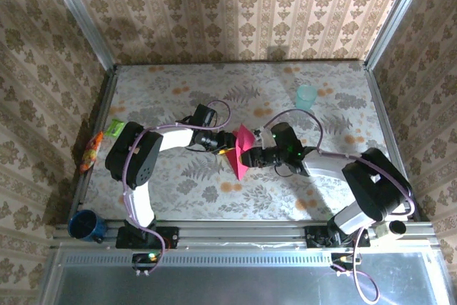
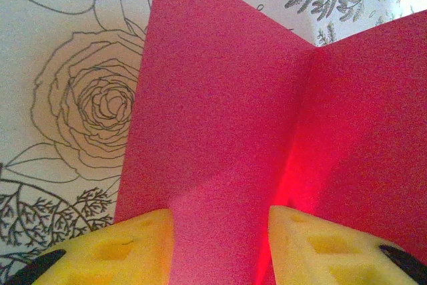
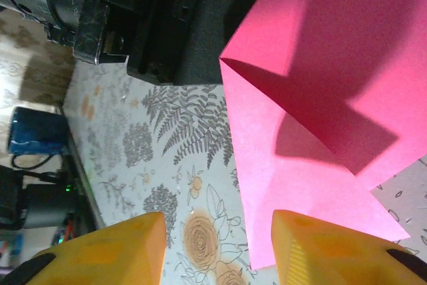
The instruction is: Fold a paper plane with a square sheet of paper (fold left side to right side)
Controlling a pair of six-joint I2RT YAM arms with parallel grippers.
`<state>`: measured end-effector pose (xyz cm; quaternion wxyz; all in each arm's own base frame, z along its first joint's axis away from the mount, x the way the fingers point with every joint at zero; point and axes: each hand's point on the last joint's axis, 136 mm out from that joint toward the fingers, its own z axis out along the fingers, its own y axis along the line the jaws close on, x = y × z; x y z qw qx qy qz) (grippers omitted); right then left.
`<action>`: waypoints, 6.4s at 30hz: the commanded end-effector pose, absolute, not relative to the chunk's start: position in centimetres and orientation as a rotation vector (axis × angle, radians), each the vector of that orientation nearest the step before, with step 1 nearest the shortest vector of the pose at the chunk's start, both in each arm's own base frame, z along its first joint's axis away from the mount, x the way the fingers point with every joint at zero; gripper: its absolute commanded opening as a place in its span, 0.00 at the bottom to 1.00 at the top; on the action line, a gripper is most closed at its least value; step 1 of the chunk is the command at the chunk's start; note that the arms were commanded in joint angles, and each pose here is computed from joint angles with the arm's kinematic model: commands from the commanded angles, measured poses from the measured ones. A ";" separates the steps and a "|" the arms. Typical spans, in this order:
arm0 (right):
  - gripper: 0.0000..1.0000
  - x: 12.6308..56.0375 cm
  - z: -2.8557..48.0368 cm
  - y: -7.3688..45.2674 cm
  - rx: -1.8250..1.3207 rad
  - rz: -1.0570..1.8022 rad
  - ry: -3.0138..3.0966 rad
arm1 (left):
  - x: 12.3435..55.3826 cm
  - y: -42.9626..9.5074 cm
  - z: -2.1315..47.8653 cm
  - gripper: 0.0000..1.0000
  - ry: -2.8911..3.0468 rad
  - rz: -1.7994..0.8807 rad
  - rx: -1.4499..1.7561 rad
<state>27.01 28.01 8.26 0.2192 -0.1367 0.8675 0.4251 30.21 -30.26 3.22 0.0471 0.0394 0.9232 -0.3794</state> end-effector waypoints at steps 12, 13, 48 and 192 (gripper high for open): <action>0.57 26.9 4.7 28.6 -0.448 0.764 2.544 | 28.9 -29.1 1.1 0.43 2.923 -1.070 0.093; 0.57 27.0 4.5 28.7 -0.458 0.743 2.550 | 29.0 -29.1 1.1 0.43 2.923 -1.071 0.092; 0.20 27.9 3.3 28.8 -0.405 0.736 2.533 | 28.6 -28.1 1.0 0.42 2.922 -1.057 0.065; 0.07 29.4 2.9 29.4 -0.396 1.098 2.621 | 27.4 -26.3 0.7 0.51 2.919 -1.042 0.041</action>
